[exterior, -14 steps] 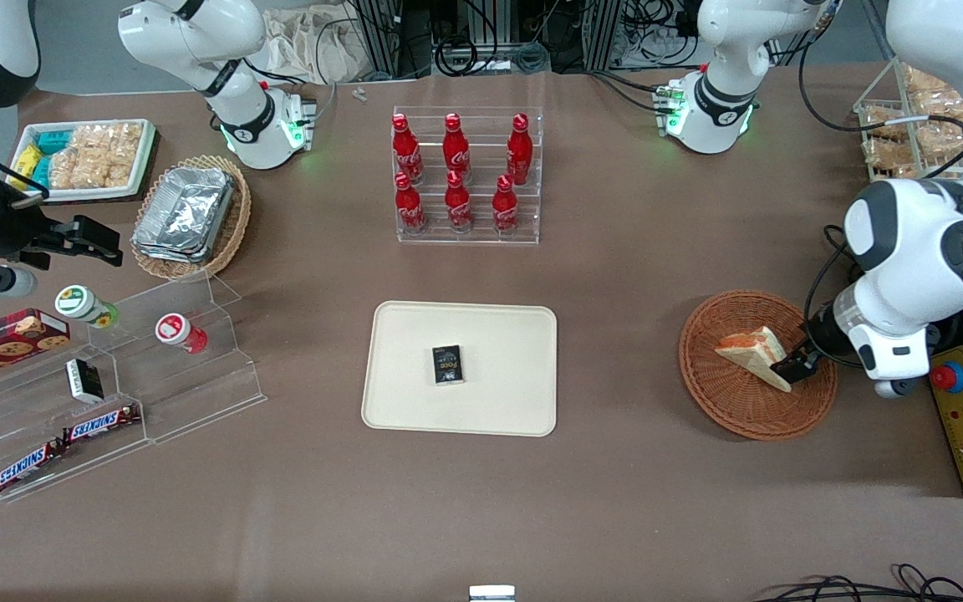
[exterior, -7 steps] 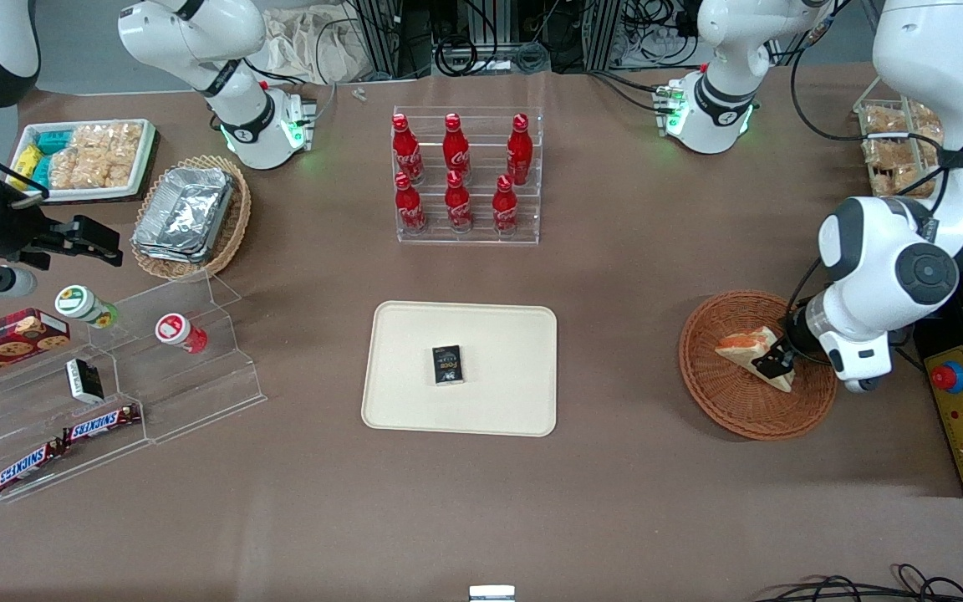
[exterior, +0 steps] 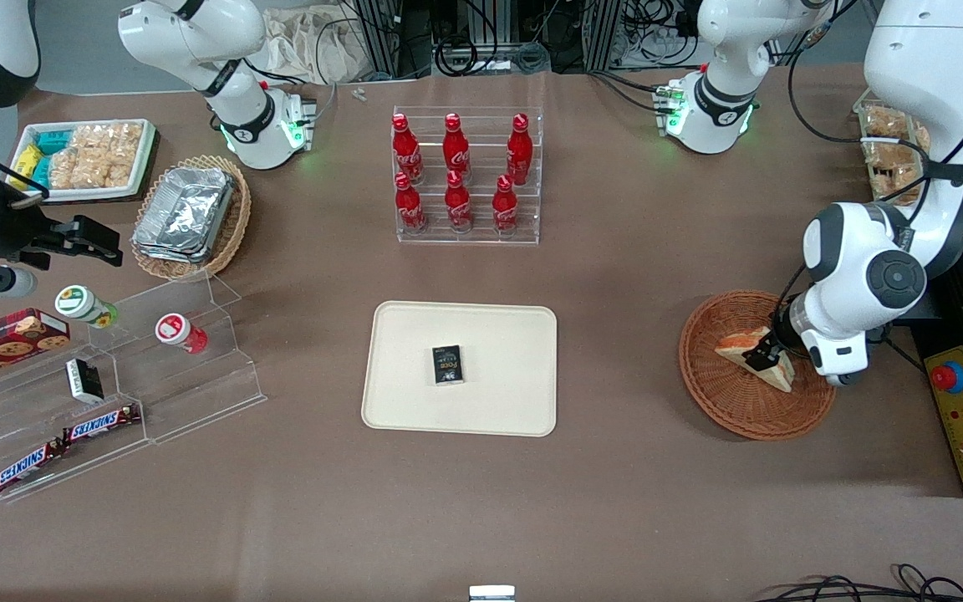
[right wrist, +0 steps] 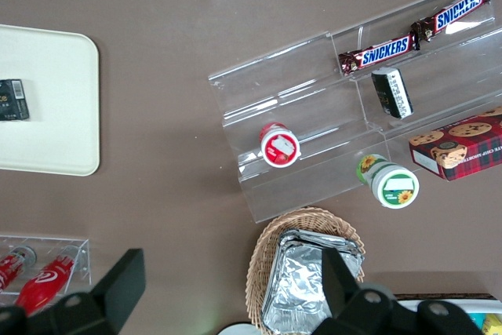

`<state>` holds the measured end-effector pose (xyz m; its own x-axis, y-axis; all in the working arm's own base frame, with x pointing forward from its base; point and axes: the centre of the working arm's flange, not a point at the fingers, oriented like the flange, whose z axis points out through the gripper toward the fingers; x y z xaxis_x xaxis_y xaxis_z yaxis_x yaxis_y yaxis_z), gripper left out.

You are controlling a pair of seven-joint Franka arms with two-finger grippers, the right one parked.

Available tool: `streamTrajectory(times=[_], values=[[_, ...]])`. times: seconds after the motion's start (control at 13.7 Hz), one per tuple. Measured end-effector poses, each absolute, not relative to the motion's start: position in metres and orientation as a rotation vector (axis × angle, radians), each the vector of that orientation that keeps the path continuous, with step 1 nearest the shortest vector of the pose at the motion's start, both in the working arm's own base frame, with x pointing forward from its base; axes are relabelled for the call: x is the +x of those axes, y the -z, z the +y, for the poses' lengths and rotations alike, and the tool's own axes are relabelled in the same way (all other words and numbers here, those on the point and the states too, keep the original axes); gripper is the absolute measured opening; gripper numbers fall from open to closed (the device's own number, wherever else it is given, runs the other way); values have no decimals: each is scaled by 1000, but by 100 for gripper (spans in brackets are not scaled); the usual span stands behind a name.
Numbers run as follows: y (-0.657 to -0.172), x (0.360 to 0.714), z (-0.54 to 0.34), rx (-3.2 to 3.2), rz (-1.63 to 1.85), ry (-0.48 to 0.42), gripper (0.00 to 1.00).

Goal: Place sandwich from basket to tray
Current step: 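Lower the left gripper and close it on the wrapped sandwich, then lift the sandwich and carry it over the cream tray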

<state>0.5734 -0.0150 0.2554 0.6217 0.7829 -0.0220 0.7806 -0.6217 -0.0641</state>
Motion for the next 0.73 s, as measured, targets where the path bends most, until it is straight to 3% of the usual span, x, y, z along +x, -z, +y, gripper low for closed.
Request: streamTrajectory(times=[0.07,0.15,0.44,0.59,0.73], values=[[-249,573,-15,-2778,-1339,-77,100],[-243,573,-16,-2774,-1344,-80,93],[-238,575,-14,-2754,-1396,-68,47],[-245,581,-13,-2749,-1407,-43,37],[-268,594,-9,-2721,-1405,-62,35]])
